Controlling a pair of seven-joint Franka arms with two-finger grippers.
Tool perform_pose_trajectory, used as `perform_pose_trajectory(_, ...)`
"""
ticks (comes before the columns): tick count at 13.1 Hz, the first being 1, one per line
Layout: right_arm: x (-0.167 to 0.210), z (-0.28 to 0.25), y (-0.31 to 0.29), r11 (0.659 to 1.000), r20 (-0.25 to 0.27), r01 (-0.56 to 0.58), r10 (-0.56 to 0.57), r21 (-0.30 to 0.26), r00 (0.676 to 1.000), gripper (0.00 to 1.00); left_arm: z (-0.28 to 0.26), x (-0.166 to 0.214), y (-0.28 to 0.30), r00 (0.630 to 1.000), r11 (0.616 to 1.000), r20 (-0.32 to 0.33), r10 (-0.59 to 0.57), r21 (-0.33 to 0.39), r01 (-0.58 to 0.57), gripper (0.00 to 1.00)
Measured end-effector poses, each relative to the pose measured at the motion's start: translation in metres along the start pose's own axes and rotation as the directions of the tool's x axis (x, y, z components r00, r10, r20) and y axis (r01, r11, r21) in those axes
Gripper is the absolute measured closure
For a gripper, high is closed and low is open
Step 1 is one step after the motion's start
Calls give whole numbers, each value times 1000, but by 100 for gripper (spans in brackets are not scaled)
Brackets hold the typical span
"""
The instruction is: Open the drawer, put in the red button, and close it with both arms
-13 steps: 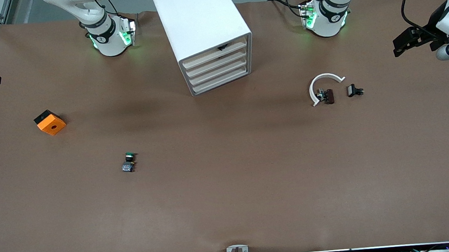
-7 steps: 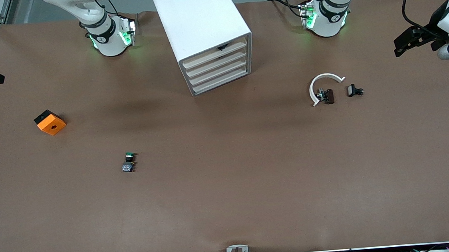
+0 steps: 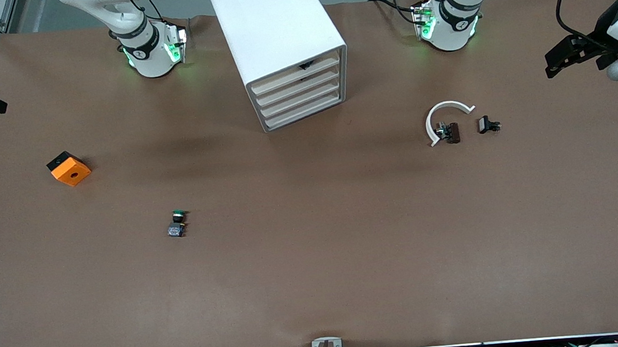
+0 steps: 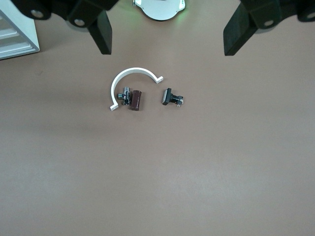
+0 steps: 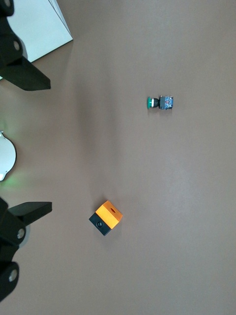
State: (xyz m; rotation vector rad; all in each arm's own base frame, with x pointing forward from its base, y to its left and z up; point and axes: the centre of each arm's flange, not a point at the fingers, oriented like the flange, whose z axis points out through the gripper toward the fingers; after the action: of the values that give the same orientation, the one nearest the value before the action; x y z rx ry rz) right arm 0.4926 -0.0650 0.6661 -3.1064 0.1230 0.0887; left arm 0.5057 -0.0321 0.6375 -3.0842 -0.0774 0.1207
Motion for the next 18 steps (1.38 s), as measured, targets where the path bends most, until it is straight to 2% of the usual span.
perform_pose_trajectory(18,0,0,1,1000,-1,-4,4,0,1000,0,3,9,-1,1000,1000,-20,-2,-5,1,0)
